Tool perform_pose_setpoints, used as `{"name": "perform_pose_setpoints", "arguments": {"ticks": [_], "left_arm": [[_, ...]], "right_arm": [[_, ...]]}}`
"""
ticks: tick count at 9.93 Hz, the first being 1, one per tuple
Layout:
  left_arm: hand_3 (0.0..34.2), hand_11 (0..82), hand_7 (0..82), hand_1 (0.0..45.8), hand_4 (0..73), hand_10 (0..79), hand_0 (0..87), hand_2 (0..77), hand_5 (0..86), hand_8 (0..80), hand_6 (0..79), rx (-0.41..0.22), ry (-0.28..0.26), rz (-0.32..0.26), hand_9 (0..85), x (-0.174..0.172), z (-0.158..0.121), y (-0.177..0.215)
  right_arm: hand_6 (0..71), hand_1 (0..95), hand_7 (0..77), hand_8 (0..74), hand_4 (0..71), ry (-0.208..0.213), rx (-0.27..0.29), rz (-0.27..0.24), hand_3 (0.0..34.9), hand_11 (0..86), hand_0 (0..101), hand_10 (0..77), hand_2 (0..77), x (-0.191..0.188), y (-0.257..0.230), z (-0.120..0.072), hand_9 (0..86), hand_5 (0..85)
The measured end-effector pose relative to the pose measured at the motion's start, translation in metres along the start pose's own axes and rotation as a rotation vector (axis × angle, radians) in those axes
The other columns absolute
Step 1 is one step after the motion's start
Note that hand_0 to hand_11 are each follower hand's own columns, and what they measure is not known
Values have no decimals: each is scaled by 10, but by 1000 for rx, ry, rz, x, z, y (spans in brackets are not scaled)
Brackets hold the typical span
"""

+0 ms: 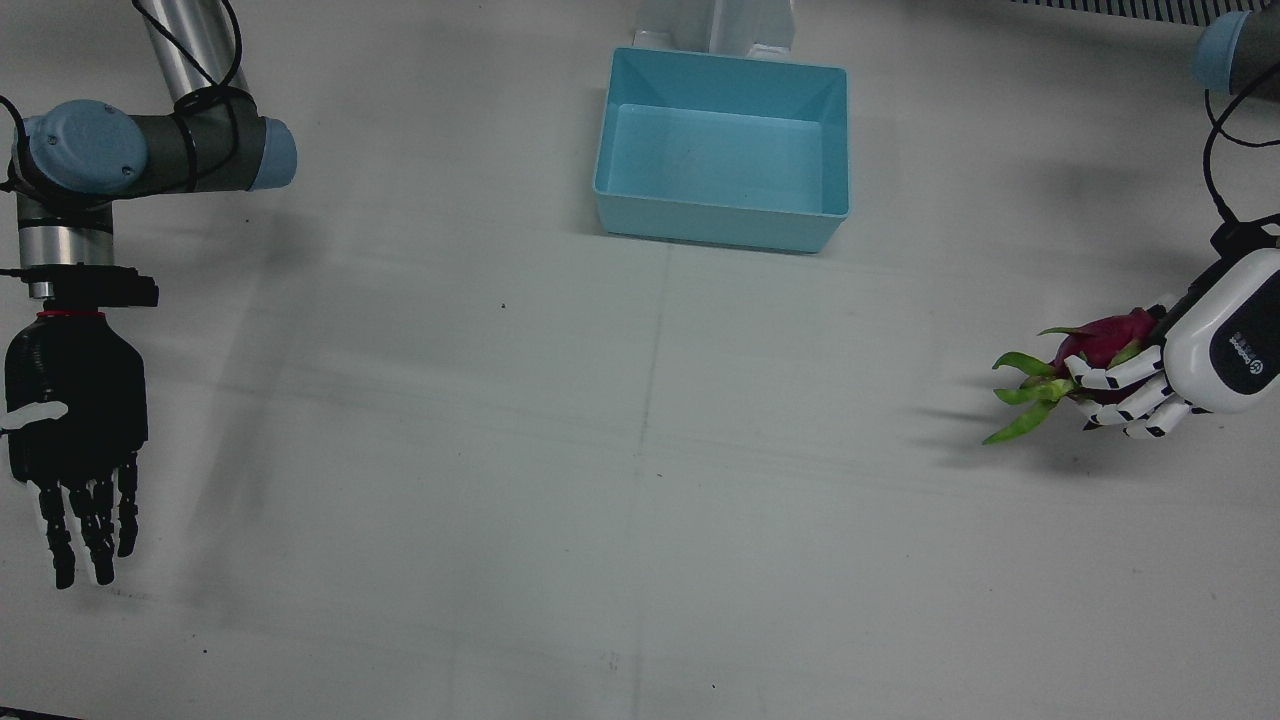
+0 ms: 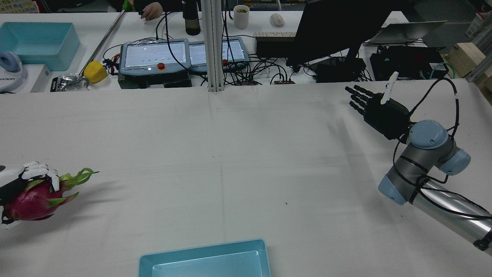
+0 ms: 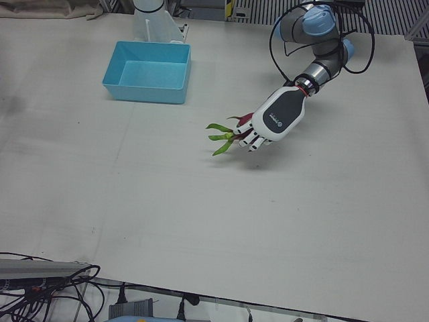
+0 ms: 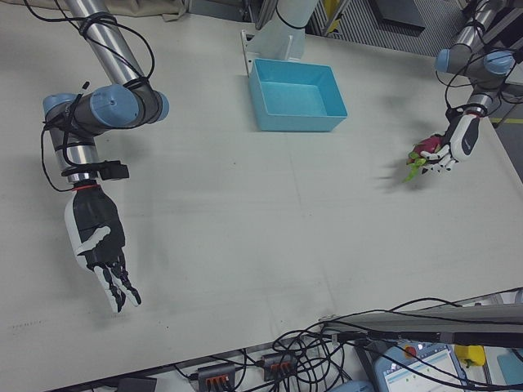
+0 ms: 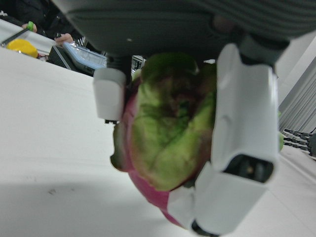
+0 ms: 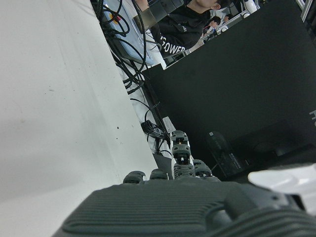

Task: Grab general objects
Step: 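Lift the dragon fruit with the left hand off the table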

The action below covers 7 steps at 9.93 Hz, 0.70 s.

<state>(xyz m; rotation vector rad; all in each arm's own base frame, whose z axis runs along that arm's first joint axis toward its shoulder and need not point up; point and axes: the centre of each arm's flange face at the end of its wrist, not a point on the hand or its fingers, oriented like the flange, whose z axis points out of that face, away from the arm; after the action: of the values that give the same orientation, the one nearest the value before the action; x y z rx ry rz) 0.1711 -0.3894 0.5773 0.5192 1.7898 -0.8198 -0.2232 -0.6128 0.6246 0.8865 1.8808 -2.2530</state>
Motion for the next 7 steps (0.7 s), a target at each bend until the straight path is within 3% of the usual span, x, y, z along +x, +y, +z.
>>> {"name": "perform_pose_setpoints", "arguments": {"ticks": [2,3,7], "left_arm": [[14,769,480,0,147,742,779,556,535,82,196,-98,5,-210,753,3,3,9],[14,769,480,0,147,742,779,556,535,82,196,-137,4,-285,753,4,3,12],[16,769,480,0,147,742,795,556,535,82,196,-273,-30,-475,753,10,4,27]], "right_arm": [[0,65,0,0,0,0,0,0,0,5,7,0,22,0,0,0,11,5],[0,65,0,0,0,0,0,0,0,5,6,0,22,0,0,0,11,5],[0,65,0,0,0,0,1,0,0,5,8,0,22,0,0,0,11,0]]}}
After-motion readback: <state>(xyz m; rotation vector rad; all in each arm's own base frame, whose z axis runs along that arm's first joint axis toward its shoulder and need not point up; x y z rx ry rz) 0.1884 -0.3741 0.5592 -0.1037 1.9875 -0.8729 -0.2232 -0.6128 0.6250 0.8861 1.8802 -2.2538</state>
